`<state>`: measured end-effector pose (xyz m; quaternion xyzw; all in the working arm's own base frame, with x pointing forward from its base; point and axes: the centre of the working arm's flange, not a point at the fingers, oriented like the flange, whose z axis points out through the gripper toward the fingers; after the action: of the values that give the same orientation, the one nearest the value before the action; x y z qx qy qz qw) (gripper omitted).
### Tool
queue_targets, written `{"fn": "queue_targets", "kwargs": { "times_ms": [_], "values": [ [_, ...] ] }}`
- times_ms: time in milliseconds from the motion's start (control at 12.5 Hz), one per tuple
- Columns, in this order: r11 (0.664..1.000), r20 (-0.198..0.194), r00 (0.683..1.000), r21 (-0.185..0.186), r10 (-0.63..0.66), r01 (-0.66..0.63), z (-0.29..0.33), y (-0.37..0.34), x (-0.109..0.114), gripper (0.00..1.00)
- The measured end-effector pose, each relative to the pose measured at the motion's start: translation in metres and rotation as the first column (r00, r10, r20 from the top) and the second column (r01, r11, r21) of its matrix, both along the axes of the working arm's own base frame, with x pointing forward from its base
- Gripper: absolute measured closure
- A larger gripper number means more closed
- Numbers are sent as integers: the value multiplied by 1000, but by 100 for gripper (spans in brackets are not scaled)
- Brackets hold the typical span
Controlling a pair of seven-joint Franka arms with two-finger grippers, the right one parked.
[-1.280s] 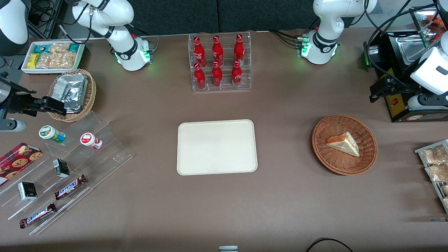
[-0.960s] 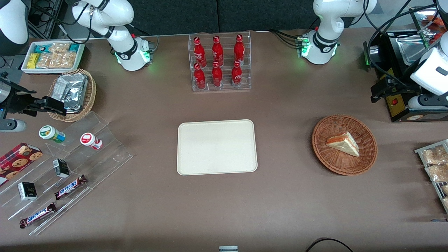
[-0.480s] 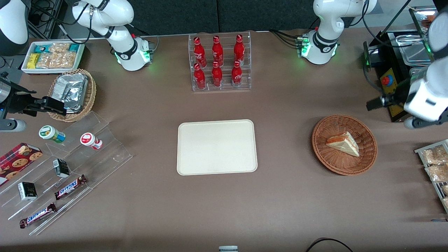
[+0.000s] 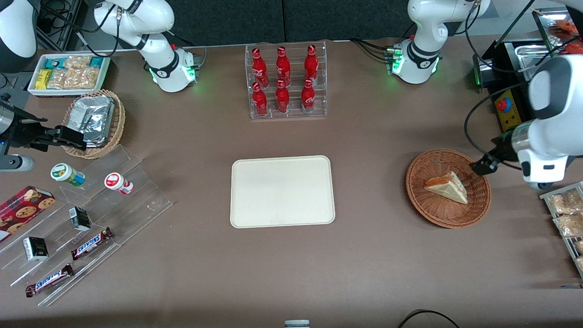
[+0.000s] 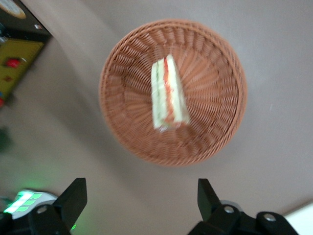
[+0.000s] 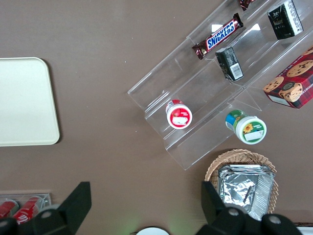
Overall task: Place sandwich from basket to tray
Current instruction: 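Move the left gripper over the wicker basket toward the sandwich, then lower the open left gripper onto the wrapped sandwich and close it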
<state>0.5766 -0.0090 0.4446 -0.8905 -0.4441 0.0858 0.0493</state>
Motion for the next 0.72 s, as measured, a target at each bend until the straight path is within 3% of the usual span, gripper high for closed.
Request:
{"fn": "queue_targets", "kwargs": {
  "times_ms": [480,720],
  "values": [
    [987,103,982,10,158,-160,-88,0,-19,0],
    [972,124,964,9,233,-236,-124,3,-24,0]
  ]
}}
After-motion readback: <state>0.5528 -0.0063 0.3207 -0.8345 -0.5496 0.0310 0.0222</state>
